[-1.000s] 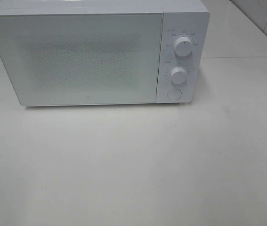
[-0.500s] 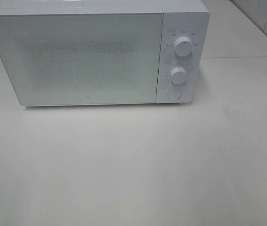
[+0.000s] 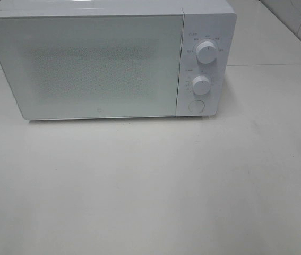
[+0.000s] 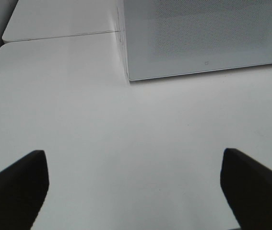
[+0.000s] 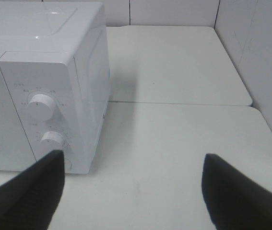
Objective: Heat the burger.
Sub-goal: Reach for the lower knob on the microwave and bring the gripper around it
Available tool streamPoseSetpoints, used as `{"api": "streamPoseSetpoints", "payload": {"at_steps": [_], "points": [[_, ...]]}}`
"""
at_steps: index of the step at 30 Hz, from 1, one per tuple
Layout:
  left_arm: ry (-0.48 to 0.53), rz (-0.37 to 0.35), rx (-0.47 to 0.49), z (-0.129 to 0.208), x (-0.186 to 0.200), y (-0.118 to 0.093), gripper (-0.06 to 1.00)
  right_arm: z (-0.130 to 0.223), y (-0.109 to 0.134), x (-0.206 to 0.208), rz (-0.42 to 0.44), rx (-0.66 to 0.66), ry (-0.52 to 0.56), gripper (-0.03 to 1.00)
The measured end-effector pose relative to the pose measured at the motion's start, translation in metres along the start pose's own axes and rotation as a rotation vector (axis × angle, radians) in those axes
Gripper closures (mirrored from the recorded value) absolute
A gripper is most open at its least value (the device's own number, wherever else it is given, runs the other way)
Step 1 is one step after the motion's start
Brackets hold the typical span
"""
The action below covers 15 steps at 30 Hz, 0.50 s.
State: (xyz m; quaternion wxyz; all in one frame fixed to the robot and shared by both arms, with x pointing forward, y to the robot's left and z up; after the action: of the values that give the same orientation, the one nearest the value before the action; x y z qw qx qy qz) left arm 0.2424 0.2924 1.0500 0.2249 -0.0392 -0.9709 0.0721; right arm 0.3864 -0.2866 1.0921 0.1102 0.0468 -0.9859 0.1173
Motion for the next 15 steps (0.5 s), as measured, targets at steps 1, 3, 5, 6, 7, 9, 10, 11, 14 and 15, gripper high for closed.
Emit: {"api": "streamPoseSetpoints", "payload": {"at_steps": [1, 3, 5, 6, 7, 9, 10, 11, 14, 15], "points": [[0.0, 0.0, 0.0, 0.0, 0.0, 0.0, 0.05, 0.0, 0.0, -0.004, -0.003, 0.001, -0.003, 0.21], [0.0, 0.0, 0.0, 0.0, 0.0, 0.0, 0.05, -0.001, 0.001, -0.01, -0.008, 0.002, -0.013, 0.21], [0.0, 0.0, 0.0, 0.0, 0.0, 0.0, 0.05, -0.003, 0.002, -0.016, -0.011, 0.002, -0.034, 0.21], [0.0, 0.0, 0.0, 0.0, 0.0, 0.0, 0.05, -0.004, 0.002, -0.017, -0.012, 0.002, -0.048, 0.21], [0.0, 0.0, 0.0, 0.0, 0.0, 0.0, 0.05, -0.006, 0.002, -0.021, -0.015, 0.002, -0.067, 0.21], [0.0, 0.0, 0.0, 0.0, 0.0, 0.0, 0.05, -0.008, 0.003, -0.025, -0.017, 0.002, -0.089, 0.21], [0.0, 0.0, 0.0, 0.0, 0.0, 0.0, 0.05, -0.009, 0.003, -0.027, -0.018, 0.002, -0.103, 0.21], [0.0, 0.0, 0.0, 0.0, 0.0, 0.0, 0.05, -0.009, 0.003, -0.027, -0.018, 0.002, -0.103, 0.21], [0.0, 0.0, 0.0, 0.0, 0.0, 0.0, 0.05, -0.012, 0.004, -0.032, -0.021, 0.002, -0.141, 0.21], [0.0, 0.0, 0.0, 0.0, 0.0, 0.0, 0.05, -0.014, 0.004, -0.036, -0.024, 0.001, -0.161, 0.21]]}}
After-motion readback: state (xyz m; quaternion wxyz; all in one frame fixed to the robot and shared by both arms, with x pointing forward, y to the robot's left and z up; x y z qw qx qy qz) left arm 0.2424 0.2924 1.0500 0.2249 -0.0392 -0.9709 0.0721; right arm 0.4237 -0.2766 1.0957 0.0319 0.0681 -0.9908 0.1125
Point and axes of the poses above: a point on each arm's last joint axis where the gripper is mounted, x pointing back along that axis away from the gripper, y along the wrist's bending axis when the last joint is at zero, z = x × y, the point moved 1 cm from there along -x, pointing out along that axis toward the gripper, and after that the axes turned 13 degrees about x, right-handed, at the moved point
